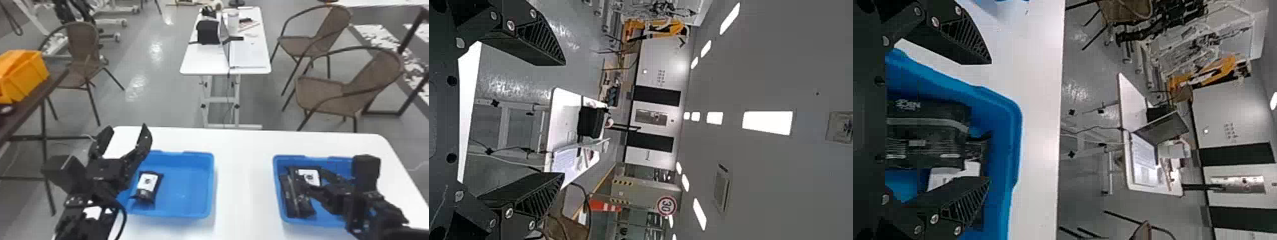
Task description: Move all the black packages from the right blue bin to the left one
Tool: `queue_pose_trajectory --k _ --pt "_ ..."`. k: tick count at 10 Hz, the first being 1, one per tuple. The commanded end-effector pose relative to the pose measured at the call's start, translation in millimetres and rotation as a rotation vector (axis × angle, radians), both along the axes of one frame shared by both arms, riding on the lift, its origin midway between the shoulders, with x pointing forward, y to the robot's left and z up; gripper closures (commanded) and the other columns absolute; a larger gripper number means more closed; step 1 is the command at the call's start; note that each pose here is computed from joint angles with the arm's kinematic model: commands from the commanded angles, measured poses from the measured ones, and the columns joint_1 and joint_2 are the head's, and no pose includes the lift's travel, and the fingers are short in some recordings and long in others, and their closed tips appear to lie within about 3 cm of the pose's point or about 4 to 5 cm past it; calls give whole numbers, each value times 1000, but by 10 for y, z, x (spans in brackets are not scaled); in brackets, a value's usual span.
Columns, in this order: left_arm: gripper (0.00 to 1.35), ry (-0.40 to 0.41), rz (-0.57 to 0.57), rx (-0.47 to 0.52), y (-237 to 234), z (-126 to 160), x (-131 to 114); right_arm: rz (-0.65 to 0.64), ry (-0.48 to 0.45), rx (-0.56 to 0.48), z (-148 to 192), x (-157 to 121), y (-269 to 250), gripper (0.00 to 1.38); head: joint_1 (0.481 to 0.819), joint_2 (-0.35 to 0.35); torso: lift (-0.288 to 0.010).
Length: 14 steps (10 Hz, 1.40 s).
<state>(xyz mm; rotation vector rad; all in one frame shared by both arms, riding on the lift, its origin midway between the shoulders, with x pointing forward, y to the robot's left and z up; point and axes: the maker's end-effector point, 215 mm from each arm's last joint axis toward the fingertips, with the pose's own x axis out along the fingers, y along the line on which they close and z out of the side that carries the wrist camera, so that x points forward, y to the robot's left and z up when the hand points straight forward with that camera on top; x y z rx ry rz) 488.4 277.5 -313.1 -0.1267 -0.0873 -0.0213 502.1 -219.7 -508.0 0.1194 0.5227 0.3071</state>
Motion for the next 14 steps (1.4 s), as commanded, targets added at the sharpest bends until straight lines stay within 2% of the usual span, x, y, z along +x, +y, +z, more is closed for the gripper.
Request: queue_pose_trajectory --k 1,3,7,10,14 --pt "259 -1 1 -4 1 5 2 -24 60 -3 -297 -147 -38 214 695 65 0" --pt "259 5 2 -5 9 -15 -3 -49 109 -22 -566 -225 -109 214 695 59 0" --pt "259 12 5 -8 27 -49 -19 -47 167 -35 -870 -133 -130 214 695 48 0" --pt "259 10 5 -9 28 -47 -24 1 198 -22 -995 -107 148 211 695 66 0" --pt "259 12 5 -15 30 -60 -34 19 237 -4 -1092 -144 266 214 695 96 0"
